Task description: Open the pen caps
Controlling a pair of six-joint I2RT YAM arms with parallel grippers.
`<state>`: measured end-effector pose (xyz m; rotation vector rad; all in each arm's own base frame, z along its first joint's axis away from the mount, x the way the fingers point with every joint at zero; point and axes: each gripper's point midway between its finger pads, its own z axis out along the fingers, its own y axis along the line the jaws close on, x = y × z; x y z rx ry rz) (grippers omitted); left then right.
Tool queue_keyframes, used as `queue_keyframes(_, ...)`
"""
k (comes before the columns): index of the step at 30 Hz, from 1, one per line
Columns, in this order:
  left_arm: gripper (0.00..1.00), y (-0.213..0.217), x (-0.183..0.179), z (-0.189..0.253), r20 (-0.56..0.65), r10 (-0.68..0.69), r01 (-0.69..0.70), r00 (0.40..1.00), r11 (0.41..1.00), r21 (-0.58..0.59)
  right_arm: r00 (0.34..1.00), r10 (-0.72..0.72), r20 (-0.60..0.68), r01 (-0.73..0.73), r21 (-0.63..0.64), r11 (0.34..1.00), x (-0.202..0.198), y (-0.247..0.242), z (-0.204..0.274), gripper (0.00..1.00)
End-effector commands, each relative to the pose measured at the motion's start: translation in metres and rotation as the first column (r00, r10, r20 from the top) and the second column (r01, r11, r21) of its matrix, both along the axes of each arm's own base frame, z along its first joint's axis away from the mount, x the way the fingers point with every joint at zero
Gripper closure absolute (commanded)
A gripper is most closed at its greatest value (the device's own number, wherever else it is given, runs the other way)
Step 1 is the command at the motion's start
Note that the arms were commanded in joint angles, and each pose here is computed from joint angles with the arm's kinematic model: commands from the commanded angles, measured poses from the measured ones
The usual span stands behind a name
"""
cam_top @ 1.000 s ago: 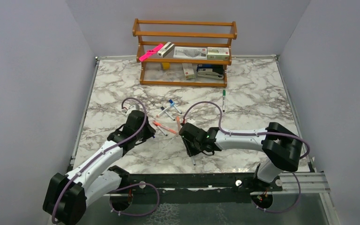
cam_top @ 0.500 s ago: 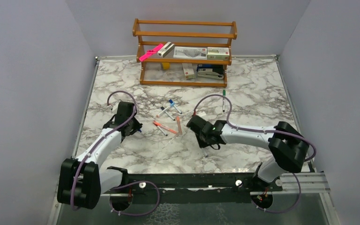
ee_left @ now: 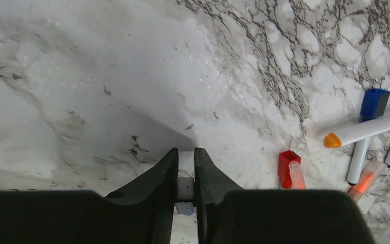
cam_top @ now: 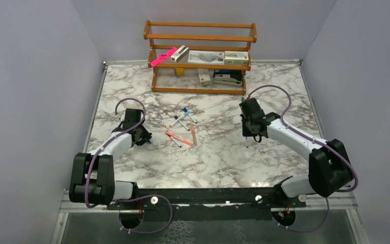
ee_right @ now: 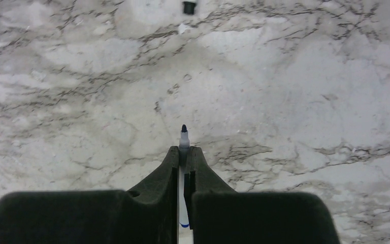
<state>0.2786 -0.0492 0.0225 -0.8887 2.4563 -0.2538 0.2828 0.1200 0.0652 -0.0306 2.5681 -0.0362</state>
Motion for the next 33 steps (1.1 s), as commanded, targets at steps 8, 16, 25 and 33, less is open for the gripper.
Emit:
queue_keyframes(8,0.89,0.016,0.030,-0.008,0.006,-0.005,0.005,1.000,1.000,-0.022,0.996,-0.073,-0.056,0.076,0.048,0.996,0.039,-0.041,-0.011,0.99)
queue_keyframes(16,0.94,0.004,0.044,-0.028,-0.021,-0.070,0.069,0.997,0.995,-0.071,0.991,-0.102,-0.083,0.107,0.060,0.992,0.051,-0.049,-0.030,0.99)
queue_keyframes(25,0.90,0.003,0.063,-0.021,-0.006,-0.121,0.120,0.993,0.991,-0.062,0.990,-0.091,-0.111,0.098,0.062,0.993,0.064,-0.047,-0.037,0.89)
queue_keyframes(33,0.73,-0.005,0.049,-0.026,-0.001,-0.128,0.127,0.992,0.986,-0.107,0.994,-0.090,-0.054,0.092,0.042,0.995,0.076,-0.051,-0.004,0.64)
